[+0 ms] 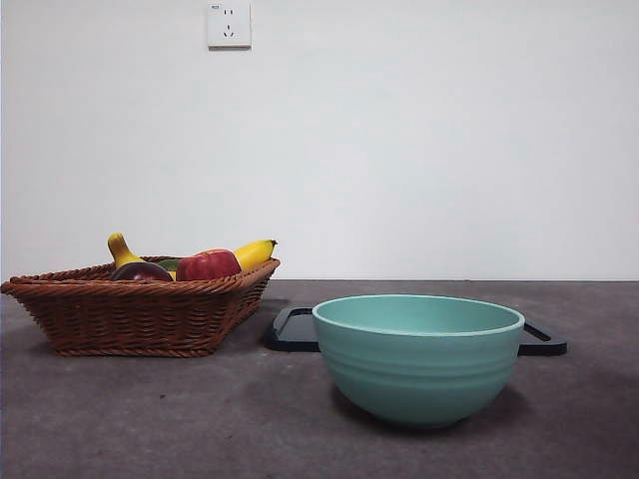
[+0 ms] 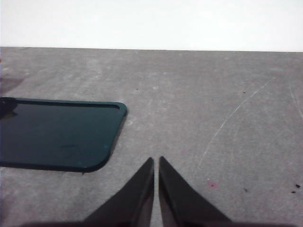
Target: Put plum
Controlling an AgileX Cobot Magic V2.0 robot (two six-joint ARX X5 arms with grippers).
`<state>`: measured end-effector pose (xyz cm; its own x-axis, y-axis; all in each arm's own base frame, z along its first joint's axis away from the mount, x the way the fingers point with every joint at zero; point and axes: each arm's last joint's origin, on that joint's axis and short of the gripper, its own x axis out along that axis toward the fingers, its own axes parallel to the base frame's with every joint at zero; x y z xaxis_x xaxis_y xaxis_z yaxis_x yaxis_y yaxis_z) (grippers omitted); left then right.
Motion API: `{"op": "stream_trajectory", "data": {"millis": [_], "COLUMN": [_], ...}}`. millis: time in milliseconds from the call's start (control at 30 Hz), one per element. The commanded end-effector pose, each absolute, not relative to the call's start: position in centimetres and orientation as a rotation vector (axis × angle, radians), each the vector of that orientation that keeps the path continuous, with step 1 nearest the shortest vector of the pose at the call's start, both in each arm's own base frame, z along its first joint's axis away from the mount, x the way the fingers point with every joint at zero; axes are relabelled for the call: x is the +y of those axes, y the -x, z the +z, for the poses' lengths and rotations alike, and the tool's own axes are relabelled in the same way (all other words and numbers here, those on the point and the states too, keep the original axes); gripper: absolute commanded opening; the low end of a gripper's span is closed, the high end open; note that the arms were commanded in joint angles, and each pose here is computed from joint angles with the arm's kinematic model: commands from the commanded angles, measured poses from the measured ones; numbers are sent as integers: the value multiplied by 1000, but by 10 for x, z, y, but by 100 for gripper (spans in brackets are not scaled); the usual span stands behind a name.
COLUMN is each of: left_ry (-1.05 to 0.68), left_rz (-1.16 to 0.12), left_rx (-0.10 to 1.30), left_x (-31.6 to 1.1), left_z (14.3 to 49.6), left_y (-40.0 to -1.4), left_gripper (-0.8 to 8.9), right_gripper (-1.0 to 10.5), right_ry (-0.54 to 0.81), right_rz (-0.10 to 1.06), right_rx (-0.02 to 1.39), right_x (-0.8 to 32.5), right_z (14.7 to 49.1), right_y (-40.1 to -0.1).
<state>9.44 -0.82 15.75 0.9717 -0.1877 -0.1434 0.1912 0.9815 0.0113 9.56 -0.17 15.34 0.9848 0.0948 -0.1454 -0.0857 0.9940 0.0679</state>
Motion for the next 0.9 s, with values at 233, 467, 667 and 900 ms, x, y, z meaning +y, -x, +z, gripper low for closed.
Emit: {"op": "stream_trajectory", "data": {"millis": [233, 467, 667, 900], "left_ry": [265, 401, 416, 364], "left_rz": [-166, -168, -182, -213], "left_rx": [165, 121, 118, 145], "left_x": [-8, -8, -8, -8], "left_z": [155, 178, 209, 254], "left_y": [-95, -90, -80, -67], "left_gripper": [8, 9, 9, 9], "right_gripper": [5, 5, 5, 5], "right_ry": [-249, -319, -319, -294], "right_rz": [94, 109, 135, 146], "right_rx": [151, 94, 60, 91], "right_x": [-1, -1, 1, 3], "right_z": [156, 180, 216, 263], "right_y": [-95, -90, -77, -56]}}
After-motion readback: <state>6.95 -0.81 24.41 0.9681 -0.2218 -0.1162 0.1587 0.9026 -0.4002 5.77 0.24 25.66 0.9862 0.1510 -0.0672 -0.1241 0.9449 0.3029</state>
